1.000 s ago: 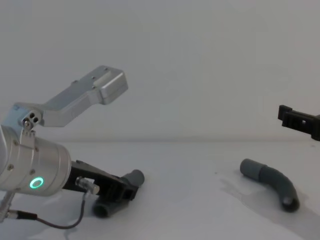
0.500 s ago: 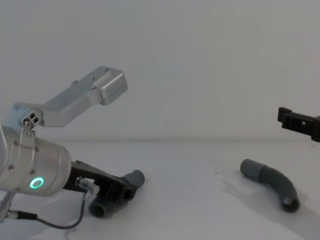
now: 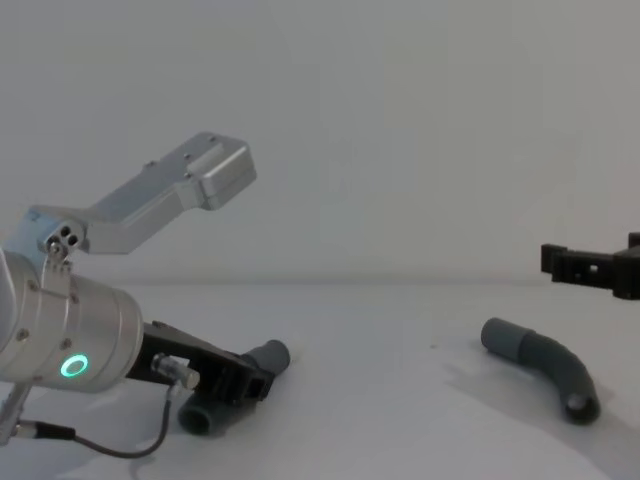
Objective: Use both hands to pick up one end of the pipe from the table, align the ends, and insert them.
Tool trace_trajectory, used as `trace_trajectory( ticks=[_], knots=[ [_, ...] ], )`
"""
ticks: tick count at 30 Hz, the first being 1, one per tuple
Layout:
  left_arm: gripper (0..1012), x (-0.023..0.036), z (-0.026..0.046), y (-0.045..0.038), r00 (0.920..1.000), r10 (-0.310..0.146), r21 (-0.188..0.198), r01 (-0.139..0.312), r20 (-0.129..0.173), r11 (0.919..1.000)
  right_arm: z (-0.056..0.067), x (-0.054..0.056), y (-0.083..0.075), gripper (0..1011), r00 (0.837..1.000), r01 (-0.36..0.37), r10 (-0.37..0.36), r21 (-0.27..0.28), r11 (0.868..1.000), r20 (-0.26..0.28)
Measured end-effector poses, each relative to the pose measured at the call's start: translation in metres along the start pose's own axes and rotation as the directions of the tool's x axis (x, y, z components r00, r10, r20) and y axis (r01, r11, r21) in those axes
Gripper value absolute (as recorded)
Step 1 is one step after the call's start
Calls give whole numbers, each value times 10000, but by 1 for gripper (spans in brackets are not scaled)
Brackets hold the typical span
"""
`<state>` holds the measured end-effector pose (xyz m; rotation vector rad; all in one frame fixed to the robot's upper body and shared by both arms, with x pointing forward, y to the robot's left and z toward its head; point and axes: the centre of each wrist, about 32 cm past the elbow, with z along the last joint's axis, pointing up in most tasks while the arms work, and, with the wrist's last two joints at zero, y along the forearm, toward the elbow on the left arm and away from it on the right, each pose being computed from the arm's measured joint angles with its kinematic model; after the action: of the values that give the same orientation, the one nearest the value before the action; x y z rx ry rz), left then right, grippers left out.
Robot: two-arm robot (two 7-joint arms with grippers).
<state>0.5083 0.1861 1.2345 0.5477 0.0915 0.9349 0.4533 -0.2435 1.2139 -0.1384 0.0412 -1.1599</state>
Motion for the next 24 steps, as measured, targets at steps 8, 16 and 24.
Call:
trace_trajectory(
  ticks=[8, 16, 24],
  knots=[
    [343, 0, 0, 0, 10000, -2, -1, 2, -1, 10000, 93, -2, 49, 1004, 9993, -270, 247, -831, 9962, -279],
    [343, 0, 0, 0, 10000, -2, 0, 2, -1, 10000, 155, -12, 133, 1004, 9974, -445, 351, -1530, 9872, -632],
    [343, 0, 0, 0, 10000, -2, -2, 2, 0, 10000, 155, -19, 234, 1004, 9957, -587, 427, -2038, 9772, -824]
  ],
)
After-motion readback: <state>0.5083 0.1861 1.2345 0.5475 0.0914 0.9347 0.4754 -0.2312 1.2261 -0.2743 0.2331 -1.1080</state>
